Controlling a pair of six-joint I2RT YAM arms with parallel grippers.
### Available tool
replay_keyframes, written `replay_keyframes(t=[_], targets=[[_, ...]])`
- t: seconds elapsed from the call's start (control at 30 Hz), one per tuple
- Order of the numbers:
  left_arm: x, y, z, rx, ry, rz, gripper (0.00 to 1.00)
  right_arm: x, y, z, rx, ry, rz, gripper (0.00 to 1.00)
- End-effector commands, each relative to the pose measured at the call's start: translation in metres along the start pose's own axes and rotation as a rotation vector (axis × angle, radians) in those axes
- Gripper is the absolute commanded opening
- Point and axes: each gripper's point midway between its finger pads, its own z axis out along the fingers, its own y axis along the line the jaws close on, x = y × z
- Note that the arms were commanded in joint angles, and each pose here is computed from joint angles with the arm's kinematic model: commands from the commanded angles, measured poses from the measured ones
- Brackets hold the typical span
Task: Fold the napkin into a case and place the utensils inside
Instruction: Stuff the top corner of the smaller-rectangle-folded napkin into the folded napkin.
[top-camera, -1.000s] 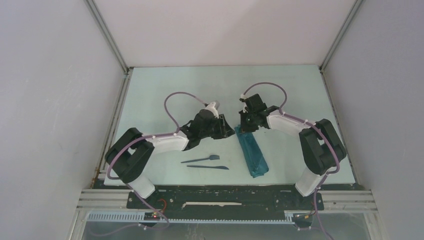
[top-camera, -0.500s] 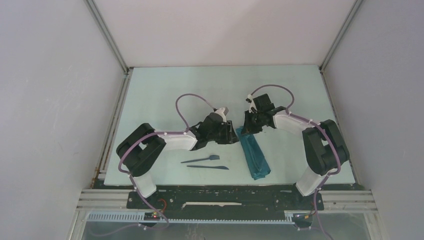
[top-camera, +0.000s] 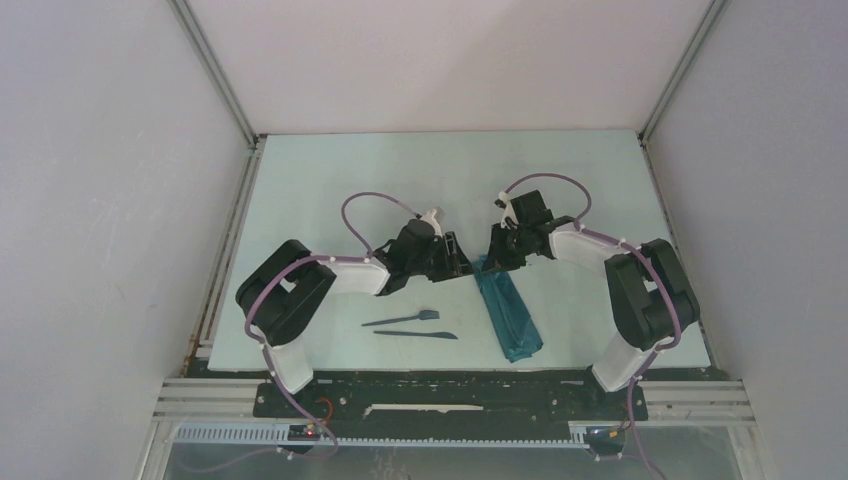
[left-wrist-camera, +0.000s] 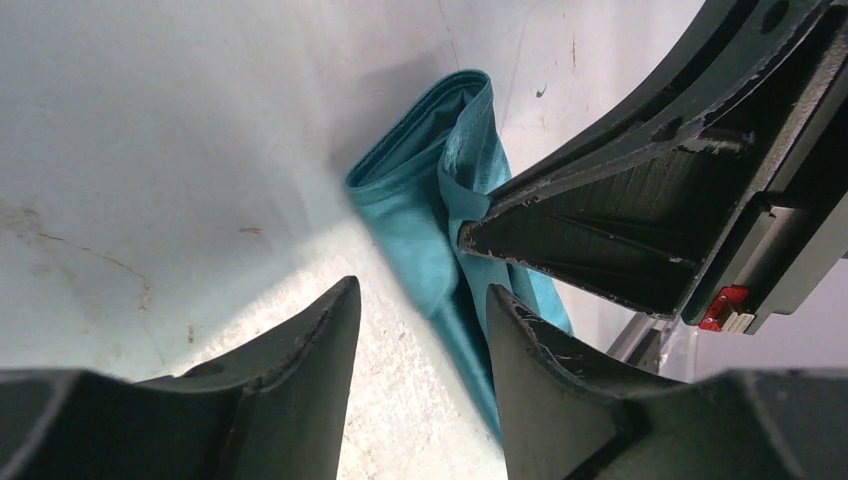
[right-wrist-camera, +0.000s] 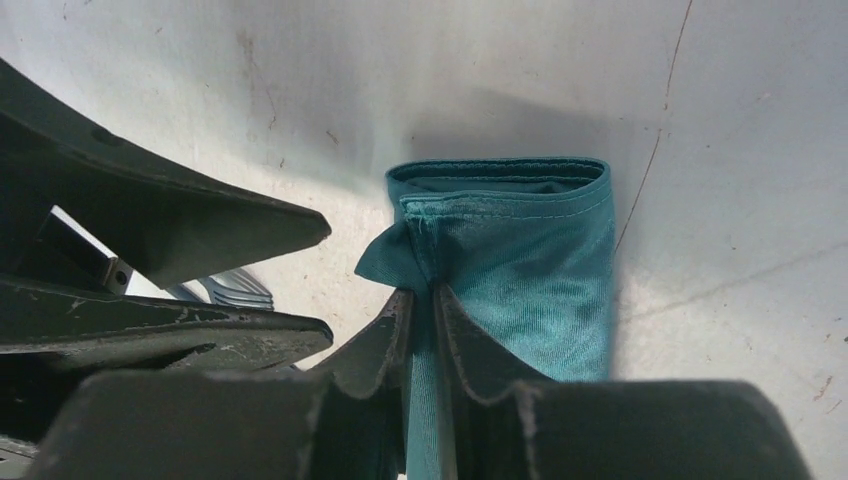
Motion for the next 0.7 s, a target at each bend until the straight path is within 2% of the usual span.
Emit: replay_keyframes(t=[0.0,0.17,0.27,0.3,0.53,0.67], targets=[[0.0,-0.013,0.004,0.069,0.01,-0.044,0.56,-0.007,0.005,-0.006,-0.025,-0.034,-0.004,0.23],[0.001,-0.012,0.005,0.071,0.014,-0.052,0.57,-0.007,0.003,-0.006,-0.027,-0.033,-0.002,0.2],[0.001,-0.01,0.006,0.065,0.011,-0.058,0.56,-0.006,0.002,-0.005,-0.025,-0.032,-0.003,0.02],[0.001,-0.009,0.006,0.061,0.01,-0.06,0.54,-0.006,0.002,-0.005,-0.023,-0.03,-0.002,0.0],[-0.001,-0.007,0.004,-0.011,-0.008,0.047,0.49,-0.004,0.002,-0.017,-0.024,-0.044,0.053,0.0],[-0.004,-0.008,0.003,-0.12,-0.049,0.23,0.44,-0.005,-0.001,-0.026,-0.051,-0.058,0.113,0.0]])
